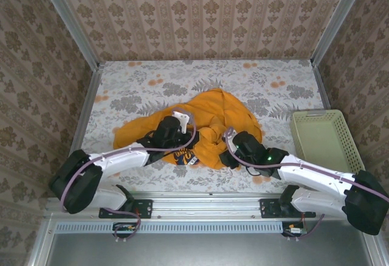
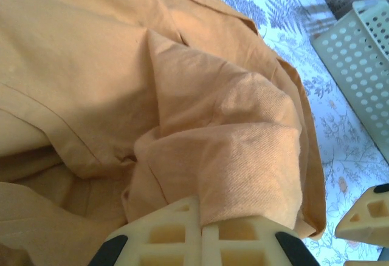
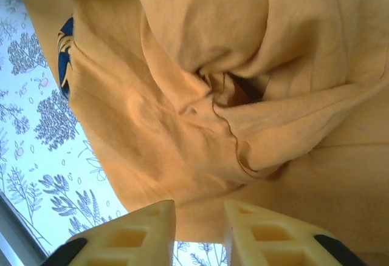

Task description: Fold the inside-out t-shirt

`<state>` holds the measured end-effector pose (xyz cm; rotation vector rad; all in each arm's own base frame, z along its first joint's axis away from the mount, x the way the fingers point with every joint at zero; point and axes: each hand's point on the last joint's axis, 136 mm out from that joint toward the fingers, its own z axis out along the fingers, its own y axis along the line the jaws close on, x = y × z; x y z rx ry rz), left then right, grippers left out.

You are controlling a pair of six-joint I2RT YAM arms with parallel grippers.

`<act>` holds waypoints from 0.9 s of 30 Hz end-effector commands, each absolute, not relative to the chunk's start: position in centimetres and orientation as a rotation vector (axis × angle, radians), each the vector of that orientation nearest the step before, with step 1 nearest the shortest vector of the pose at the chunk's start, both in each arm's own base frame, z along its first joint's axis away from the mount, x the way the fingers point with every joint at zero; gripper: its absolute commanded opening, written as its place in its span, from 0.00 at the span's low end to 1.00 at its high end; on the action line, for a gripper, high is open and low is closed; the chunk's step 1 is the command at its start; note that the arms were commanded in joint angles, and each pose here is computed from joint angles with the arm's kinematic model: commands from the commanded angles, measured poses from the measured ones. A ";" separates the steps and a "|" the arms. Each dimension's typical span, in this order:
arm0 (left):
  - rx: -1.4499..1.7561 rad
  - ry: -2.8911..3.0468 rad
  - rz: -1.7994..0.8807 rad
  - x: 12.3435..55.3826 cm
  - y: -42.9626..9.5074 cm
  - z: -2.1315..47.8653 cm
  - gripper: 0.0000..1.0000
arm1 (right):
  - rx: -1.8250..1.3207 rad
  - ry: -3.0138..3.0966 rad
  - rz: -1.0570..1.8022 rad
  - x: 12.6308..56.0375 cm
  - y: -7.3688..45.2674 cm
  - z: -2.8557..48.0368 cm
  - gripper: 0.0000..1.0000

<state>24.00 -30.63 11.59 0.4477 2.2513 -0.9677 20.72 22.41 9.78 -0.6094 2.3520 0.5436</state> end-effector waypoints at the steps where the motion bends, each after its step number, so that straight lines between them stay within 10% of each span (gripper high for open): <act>1: 0.479 2.241 -1.030 22.9 -32.0 11.8 0.03 | -0.545 2.299 0.579 21.8 23.3 12.2 0.36; 14: 0.505 2.178 -1.099 21.4 -32.3 13.8 0.04 | -0.396 2.386 0.256 28.8 23.7 12.0 0.50; 27: 0.489 2.204 -1.037 21.3 -31.2 13.1 0.03 | -0.275 2.409 0.139 32.5 19.7 14.0 0.00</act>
